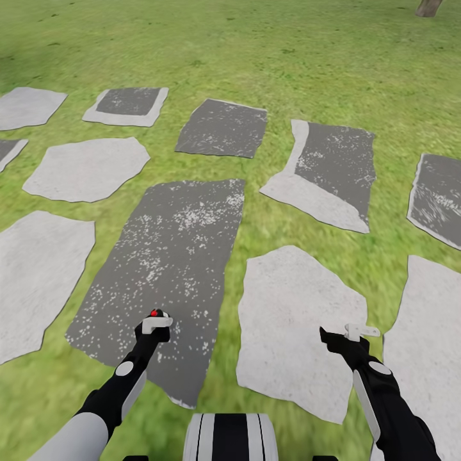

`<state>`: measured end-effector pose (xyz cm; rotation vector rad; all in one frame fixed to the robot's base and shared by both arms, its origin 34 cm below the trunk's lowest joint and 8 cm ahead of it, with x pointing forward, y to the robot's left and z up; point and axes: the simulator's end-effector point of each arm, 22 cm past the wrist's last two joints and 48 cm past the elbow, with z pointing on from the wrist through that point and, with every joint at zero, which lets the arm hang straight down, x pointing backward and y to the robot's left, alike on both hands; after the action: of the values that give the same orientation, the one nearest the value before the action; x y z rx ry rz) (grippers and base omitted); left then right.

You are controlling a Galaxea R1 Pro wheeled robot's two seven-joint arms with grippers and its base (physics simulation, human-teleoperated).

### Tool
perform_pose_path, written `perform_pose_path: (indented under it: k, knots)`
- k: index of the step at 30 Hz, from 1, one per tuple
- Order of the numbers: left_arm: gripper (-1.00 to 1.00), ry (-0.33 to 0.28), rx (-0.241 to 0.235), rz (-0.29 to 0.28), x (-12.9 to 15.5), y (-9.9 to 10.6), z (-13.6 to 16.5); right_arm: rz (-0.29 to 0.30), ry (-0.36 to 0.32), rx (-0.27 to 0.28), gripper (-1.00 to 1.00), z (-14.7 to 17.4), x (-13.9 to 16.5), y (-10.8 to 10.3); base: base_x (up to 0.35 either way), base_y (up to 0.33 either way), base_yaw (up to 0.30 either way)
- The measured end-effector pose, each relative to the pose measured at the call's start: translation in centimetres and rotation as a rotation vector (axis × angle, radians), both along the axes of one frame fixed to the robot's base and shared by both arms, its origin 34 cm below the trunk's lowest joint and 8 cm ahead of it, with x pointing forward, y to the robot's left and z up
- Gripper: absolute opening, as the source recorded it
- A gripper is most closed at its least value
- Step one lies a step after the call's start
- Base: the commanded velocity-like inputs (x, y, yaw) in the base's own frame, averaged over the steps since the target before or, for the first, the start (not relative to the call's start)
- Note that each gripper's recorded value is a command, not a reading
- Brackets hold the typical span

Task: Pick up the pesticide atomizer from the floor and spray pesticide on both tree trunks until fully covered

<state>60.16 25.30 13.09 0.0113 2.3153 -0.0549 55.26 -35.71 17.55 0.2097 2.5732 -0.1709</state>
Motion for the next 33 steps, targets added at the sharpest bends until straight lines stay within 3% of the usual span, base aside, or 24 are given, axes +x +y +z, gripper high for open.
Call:
perform_pose_path:
  k: [12, 25, 33]
  knots:
    - [-1.00, -0.003, 0.001, -0.003, 0.1, -0.1, 0.1, 0.000, 0.000, 0.000, 1.00, 0.0, 0.0, 0.0, 0.000, 0.000, 0.000]
    - [-1.00, -0.061, 0.000, -0.005, 2.1, 0.0, 3.2, 0.001, -0.053, 0.001, 1.00, 2.7, 1.6, 0.1, 0.000, 0.000, 0.000]
    - [-1.00, -0.090, 0.000, -0.009, 3.2, -0.2, 5.0, 0.010, -0.161, -0.012, 1.00, 7.2, 5.0, 0.0, 0.000, 0.000, 0.000]
